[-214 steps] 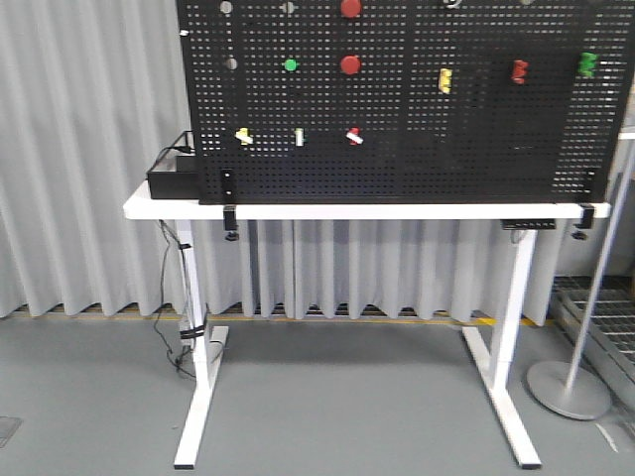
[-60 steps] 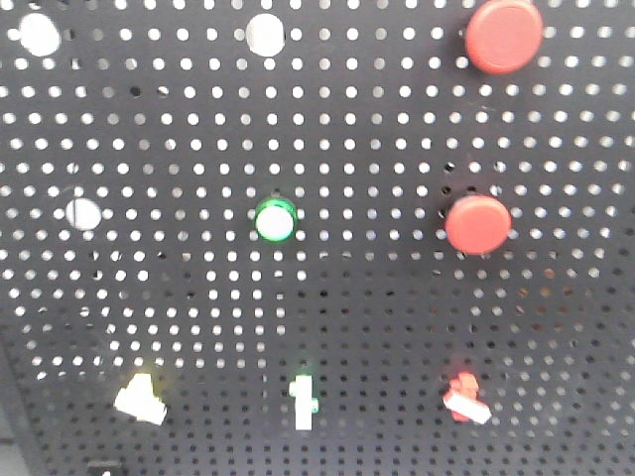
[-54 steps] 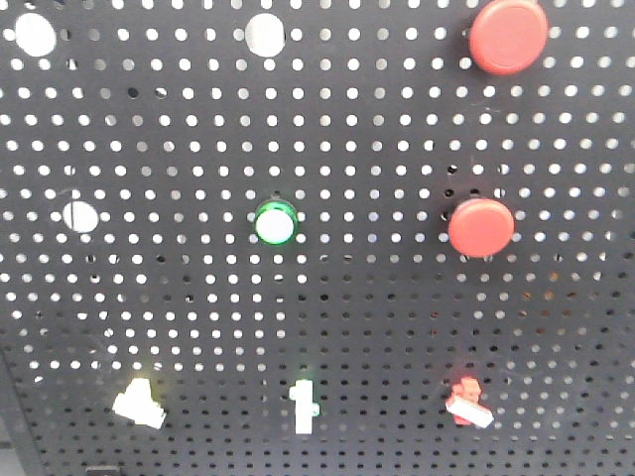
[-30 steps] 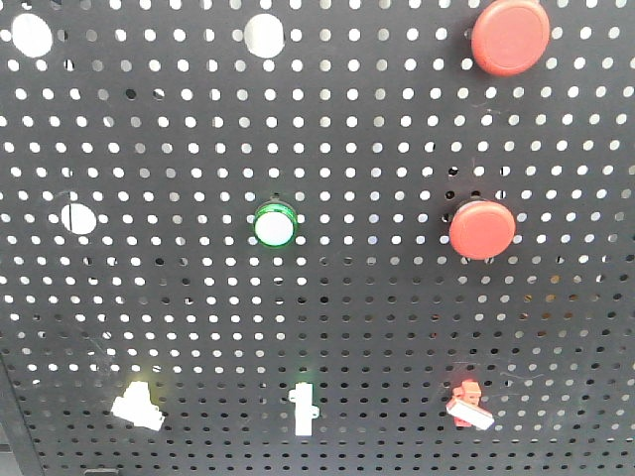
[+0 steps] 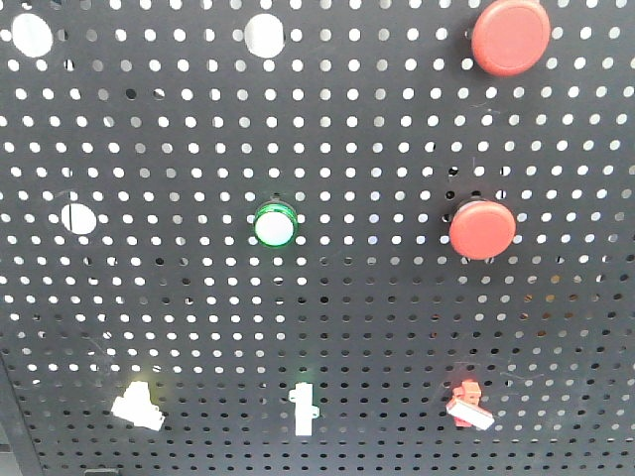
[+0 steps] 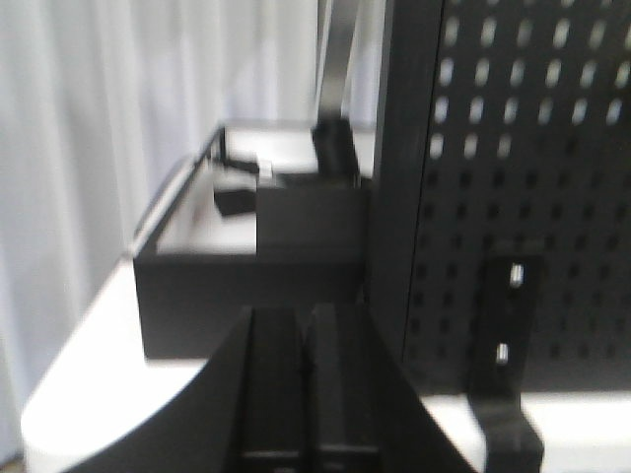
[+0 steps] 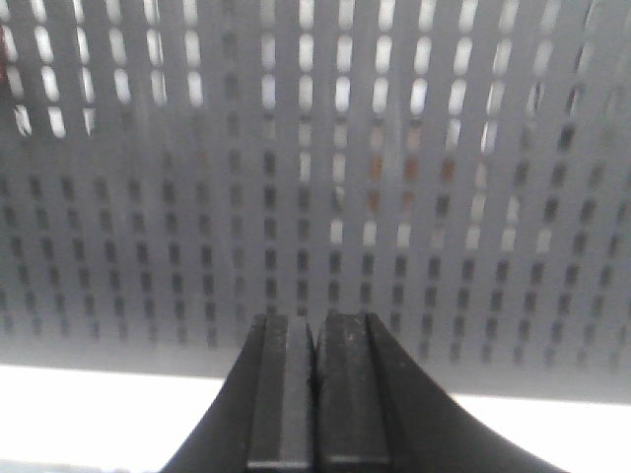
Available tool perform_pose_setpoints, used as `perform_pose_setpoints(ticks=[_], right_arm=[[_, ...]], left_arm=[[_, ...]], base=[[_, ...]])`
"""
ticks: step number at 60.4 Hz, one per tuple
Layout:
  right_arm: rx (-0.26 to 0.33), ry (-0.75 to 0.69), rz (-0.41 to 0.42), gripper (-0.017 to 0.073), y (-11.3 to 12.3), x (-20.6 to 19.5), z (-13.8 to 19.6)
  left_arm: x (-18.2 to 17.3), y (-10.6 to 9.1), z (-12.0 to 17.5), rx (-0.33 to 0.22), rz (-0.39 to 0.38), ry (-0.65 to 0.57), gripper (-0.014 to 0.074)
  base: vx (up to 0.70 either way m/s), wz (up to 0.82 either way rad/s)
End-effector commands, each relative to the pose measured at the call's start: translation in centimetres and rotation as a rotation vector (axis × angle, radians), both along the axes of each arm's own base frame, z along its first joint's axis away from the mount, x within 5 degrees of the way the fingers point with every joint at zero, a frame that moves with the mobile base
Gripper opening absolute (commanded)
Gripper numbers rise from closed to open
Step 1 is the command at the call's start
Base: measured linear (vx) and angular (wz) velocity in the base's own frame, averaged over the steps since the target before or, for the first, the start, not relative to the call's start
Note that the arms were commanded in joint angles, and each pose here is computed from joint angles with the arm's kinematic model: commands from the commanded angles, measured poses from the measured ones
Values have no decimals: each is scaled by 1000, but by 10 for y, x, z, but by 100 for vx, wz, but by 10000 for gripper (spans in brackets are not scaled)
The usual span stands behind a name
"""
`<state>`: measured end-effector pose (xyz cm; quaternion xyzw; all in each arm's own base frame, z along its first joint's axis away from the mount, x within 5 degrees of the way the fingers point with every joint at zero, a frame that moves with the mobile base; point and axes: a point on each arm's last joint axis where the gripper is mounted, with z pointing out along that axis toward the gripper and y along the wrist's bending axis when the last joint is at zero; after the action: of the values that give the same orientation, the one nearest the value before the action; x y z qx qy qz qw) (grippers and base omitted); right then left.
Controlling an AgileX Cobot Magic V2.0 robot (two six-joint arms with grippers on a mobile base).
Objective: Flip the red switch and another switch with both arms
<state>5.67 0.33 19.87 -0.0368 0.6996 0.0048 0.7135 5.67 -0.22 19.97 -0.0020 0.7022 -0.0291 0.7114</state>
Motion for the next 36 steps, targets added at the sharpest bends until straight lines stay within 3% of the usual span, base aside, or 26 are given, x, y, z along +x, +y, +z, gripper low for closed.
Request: perform_pose_setpoints(ticks=[1, 9, 21, 24, 30, 36], right_arm=[[6, -194, 6, -6, 1, -3, 17], [58, -332, 17, -6, 0, -9, 47], [54, -325, 10, -6, 0, -10, 113], [52, -298, 8, -6, 0, -4, 122], [48, -243, 6, -6, 1, 11, 137], [44, -164, 6, -6, 2, 32, 135]], left_arm=[[-1, 0, 10, -20, 3, -153, 2], [-6, 1, 37, -11, 5, -278, 2], [-24, -1, 110, 168, 25, -444, 2], [-23, -1, 126, 193, 31, -436, 2], [-12, 0, 150, 191, 36, -364, 2], [5, 0, 154, 194, 35, -257, 2]], base=[[0, 0], [0, 0], [0, 0], [0, 0], [0, 0], [0, 0]])
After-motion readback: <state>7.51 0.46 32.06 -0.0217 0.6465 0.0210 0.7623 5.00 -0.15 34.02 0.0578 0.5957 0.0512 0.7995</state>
